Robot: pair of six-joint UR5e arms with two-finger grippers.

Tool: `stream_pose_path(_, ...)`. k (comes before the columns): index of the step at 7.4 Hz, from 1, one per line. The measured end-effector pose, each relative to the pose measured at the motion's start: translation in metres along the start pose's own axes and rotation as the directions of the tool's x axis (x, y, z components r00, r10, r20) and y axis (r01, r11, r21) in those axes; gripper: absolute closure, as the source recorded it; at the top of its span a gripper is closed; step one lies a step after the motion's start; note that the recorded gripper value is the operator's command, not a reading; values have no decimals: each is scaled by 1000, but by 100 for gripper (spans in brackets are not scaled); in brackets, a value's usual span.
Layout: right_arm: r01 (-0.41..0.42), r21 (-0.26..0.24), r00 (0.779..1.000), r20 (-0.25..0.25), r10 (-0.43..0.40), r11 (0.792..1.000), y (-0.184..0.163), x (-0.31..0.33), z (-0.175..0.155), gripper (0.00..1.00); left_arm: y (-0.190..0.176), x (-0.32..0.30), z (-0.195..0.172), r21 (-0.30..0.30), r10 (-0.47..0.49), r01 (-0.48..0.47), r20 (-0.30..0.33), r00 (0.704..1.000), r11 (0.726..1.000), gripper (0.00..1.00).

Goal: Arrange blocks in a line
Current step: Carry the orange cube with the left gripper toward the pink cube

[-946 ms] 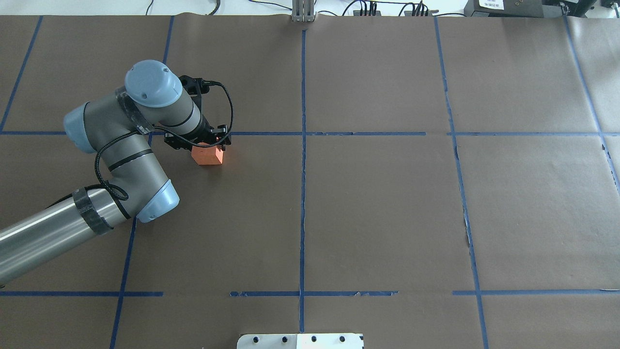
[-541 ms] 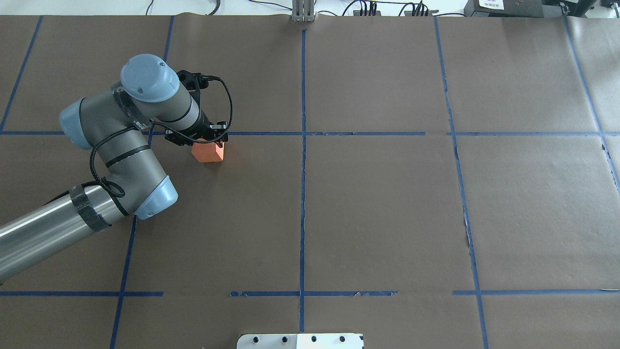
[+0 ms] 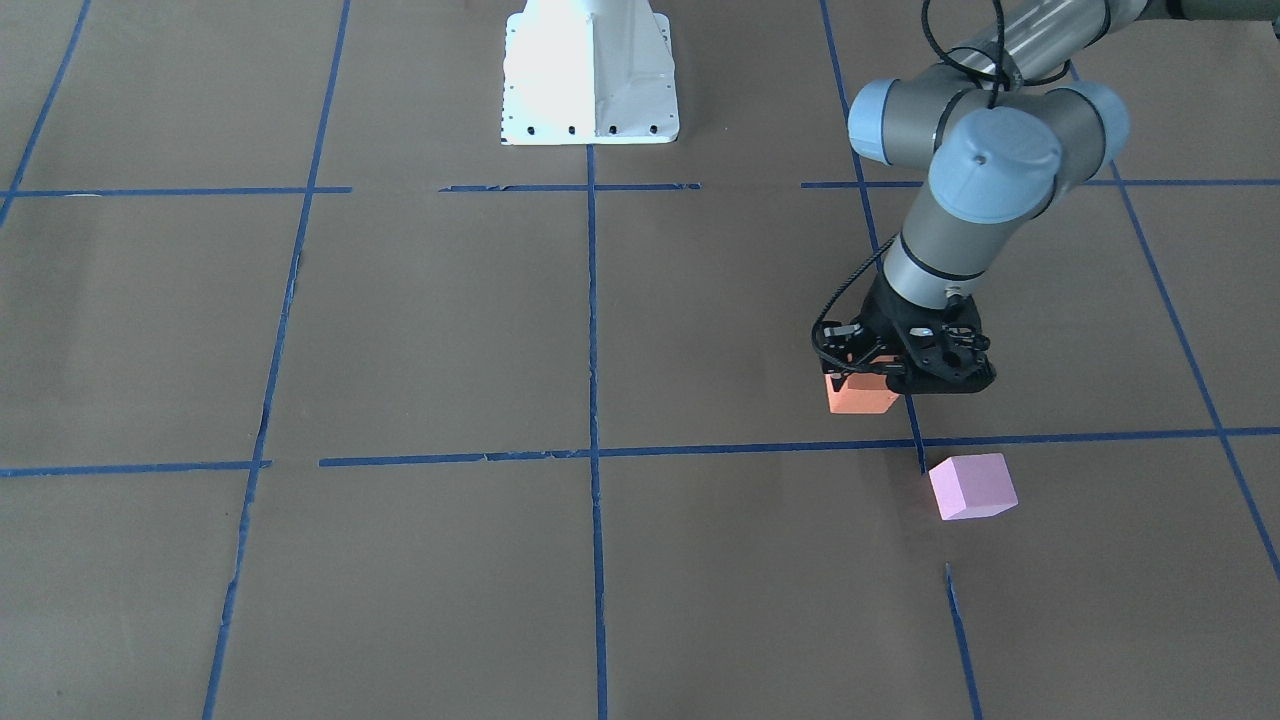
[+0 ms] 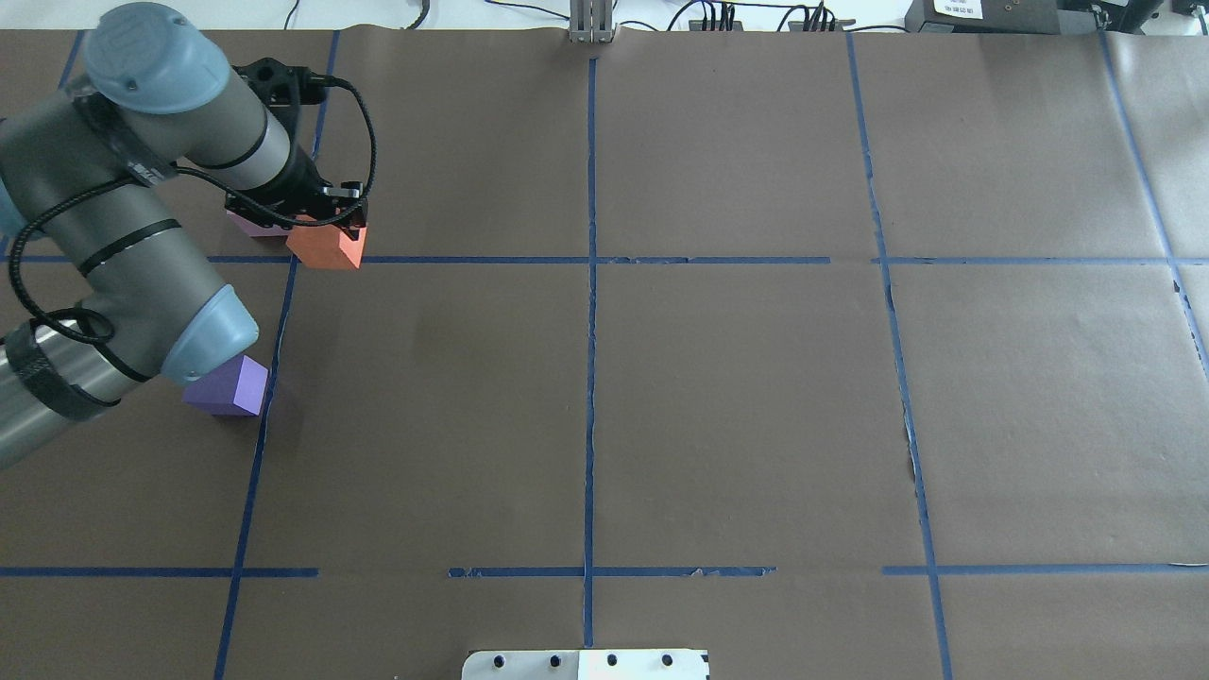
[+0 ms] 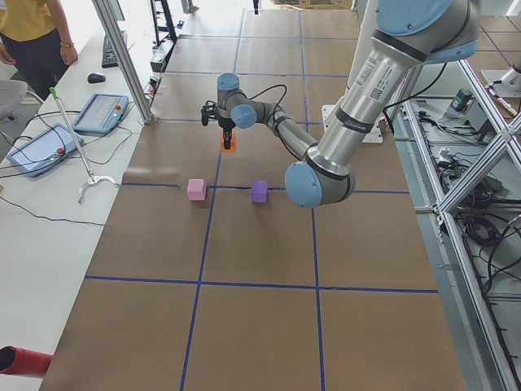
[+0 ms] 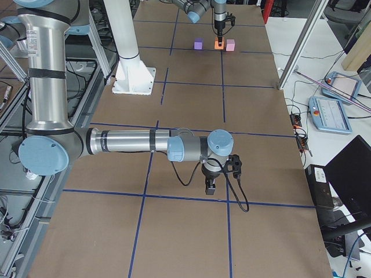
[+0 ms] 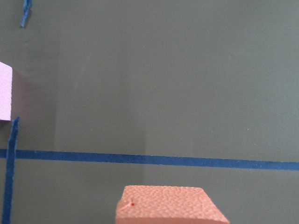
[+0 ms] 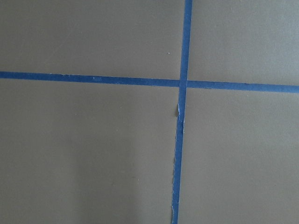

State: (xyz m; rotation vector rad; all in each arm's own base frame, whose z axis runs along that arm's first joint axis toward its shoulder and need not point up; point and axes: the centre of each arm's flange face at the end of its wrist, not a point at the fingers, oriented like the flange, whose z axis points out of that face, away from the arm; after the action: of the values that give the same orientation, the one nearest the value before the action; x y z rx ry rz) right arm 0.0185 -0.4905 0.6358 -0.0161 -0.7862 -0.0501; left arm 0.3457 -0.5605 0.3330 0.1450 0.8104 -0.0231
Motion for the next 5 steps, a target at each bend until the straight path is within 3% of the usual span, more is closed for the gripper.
stream_pose_path(3, 0, -1, 1000, 0, 0, 1000, 0, 0, 0, 0, 14, -101, 11, -55, 34, -34, 7, 999, 998, 83)
stream_pose_path(5, -1, -1, 1000, 0, 1, 1000, 0, 0, 0, 0, 21, -121, 25, -72, 29, -28, 3, 1000, 997, 83)
